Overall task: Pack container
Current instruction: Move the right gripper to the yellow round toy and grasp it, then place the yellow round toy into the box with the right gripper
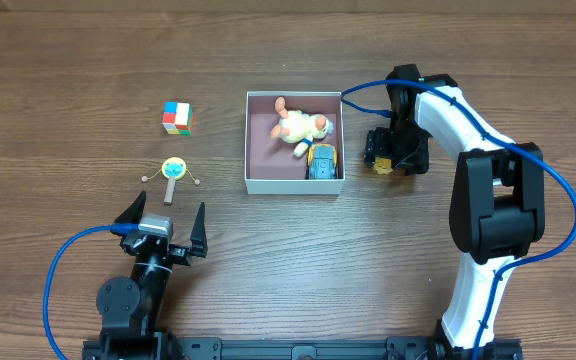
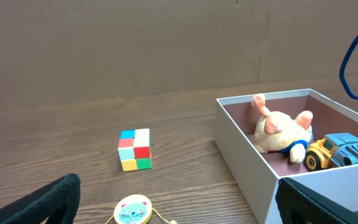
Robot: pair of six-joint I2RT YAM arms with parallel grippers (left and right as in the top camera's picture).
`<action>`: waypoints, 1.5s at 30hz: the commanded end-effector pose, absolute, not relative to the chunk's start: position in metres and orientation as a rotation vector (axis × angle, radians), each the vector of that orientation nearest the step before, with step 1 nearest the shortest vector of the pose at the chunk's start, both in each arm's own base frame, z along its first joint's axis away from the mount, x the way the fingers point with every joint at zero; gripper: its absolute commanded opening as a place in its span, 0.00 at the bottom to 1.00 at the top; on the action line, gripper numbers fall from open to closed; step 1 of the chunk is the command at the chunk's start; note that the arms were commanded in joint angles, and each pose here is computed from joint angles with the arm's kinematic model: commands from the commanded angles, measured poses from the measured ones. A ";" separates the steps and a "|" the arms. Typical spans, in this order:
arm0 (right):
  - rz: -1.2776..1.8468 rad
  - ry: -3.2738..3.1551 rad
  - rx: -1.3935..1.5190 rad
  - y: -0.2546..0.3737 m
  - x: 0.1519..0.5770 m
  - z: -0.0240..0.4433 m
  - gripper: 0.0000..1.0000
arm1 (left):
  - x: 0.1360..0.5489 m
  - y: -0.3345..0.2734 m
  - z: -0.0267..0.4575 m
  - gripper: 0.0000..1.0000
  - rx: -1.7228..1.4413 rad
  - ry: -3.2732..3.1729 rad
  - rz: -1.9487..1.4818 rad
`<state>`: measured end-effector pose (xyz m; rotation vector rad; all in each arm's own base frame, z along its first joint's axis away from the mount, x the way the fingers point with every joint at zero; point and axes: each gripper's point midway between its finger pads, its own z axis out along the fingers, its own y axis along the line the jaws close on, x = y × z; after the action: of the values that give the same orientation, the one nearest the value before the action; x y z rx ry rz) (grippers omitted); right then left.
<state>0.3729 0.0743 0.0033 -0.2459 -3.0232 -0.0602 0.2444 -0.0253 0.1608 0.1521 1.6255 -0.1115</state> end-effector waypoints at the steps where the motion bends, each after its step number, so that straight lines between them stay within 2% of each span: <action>1: -0.052 -3.062 -0.240 0.073 0.377 0.014 0.71 | 0.245 -0.024 0.160 1.00 0.160 1.624 -0.096; 6: -0.035 -3.075 -0.240 0.071 0.380 0.013 0.69 | 0.245 -0.024 0.160 1.00 0.160 1.624 -0.096; 10: -0.038 -3.084 -0.240 0.071 0.382 0.013 0.55 | 0.245 -0.024 0.160 1.00 0.160 1.624 -0.096; 19: -0.007 -3.098 -0.241 0.069 0.388 0.024 0.54 | 0.245 -0.024 0.160 1.00 0.160 1.624 -0.096; 23: -0.013 -3.111 -0.242 0.070 0.397 0.051 0.50 | 0.245 -0.024 0.160 1.00 0.160 1.624 -0.096; 30: -0.056 -3.161 -0.256 0.077 0.410 0.133 0.50 | 0.245 -0.024 0.160 1.00 0.160 1.624 -0.096; 36: -0.189 -3.219 -0.135 0.117 0.403 0.194 0.50 | 0.245 -0.024 0.160 1.00 0.160 1.624 -0.096; 45: -0.197 -3.300 0.232 0.207 0.387 0.202 0.52 | 0.245 -0.024 0.160 1.00 0.160 1.624 -0.096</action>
<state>0.3917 0.1780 0.1845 0.1175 -3.2286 -0.1749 0.2444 -0.0253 0.1608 0.1521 1.6255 -0.1115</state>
